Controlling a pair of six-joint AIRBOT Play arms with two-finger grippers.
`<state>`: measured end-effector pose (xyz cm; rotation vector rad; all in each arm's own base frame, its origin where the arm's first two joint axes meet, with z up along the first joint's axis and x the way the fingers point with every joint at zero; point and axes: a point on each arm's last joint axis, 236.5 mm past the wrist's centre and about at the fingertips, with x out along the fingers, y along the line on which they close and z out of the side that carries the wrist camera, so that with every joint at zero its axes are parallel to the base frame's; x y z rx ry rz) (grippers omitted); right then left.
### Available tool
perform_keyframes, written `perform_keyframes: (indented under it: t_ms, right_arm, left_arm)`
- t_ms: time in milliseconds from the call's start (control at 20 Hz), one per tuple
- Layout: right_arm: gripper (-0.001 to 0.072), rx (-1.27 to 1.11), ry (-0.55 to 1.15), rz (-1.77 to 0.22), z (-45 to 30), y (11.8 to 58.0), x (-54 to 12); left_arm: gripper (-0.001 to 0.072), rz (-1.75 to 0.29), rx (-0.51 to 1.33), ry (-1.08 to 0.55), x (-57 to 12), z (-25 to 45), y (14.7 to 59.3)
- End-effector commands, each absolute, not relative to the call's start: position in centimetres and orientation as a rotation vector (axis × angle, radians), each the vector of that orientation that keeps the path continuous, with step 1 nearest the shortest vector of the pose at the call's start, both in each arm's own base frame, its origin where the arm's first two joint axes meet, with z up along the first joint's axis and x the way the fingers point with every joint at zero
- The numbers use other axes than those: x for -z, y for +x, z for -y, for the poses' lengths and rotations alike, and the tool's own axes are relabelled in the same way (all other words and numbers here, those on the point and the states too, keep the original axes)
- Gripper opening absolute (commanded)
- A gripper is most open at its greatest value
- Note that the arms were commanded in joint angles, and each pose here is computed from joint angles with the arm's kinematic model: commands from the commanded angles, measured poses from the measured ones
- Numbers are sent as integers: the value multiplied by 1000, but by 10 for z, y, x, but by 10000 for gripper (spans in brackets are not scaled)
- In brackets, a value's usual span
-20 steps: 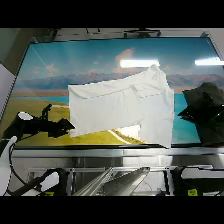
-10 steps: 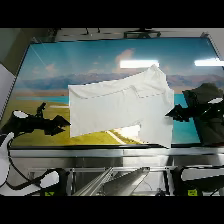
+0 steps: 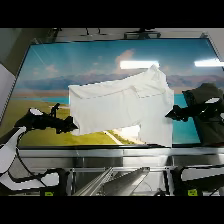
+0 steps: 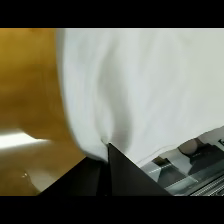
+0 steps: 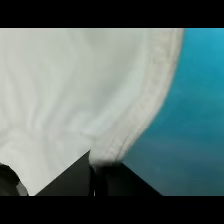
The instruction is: Fold the shirts.
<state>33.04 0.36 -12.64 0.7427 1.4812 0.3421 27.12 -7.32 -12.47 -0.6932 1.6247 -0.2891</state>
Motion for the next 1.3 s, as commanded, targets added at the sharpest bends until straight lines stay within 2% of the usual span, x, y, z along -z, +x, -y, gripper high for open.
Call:
perform_keyframes:
  t_ms: [0,100,200,300,400,500,600,750,850,950,1100,1250]
  right_arm:
    - [17,-349,745,-1467,-4,335,122]
    - [17,-377,753,-1436,-7,344,105]
    - [17,-470,757,-1326,-15,365,56]
    - [17,-634,749,-1070,-34,397,-45]
    - [17,-759,651,-716,-51,410,-181]
    - [17,-802,454,-366,-69,383,-320]
    - [18,-718,249,-91,-79,340,-421]
    - [18,-494,-20,244,-80,267,-527]
    - [18,-387,-88,312,-72,247,-548]
    - [17,-376,-98,263,-68,257,-536]
    - [17,-454,-29,119,-64,299,-498]
    - [17,-560,68,-102,-63,368,-428]
  left_arm:
    - [26,-1570,450,-791,100,105,280]
    - [24,-1498,592,-867,65,125,295]
    - [20,-1374,751,-915,6,141,316]
    - [19,-1128,957,-920,-94,156,338]
    - [20,-787,1167,-864,-222,164,340]
    - [20,-448,1300,-774,-345,159,314]
    - [21,-173,1352,-630,-438,147,271]
    - [21,74,1285,-469,-513,128,219]
    - [21,84,1181,-429,-522,112,211]
    - [21,33,1080,-473,-510,86,224]
    - [21,-92,950,-605,-458,49,277]
    - [21,-307,930,-725,-371,45,344]
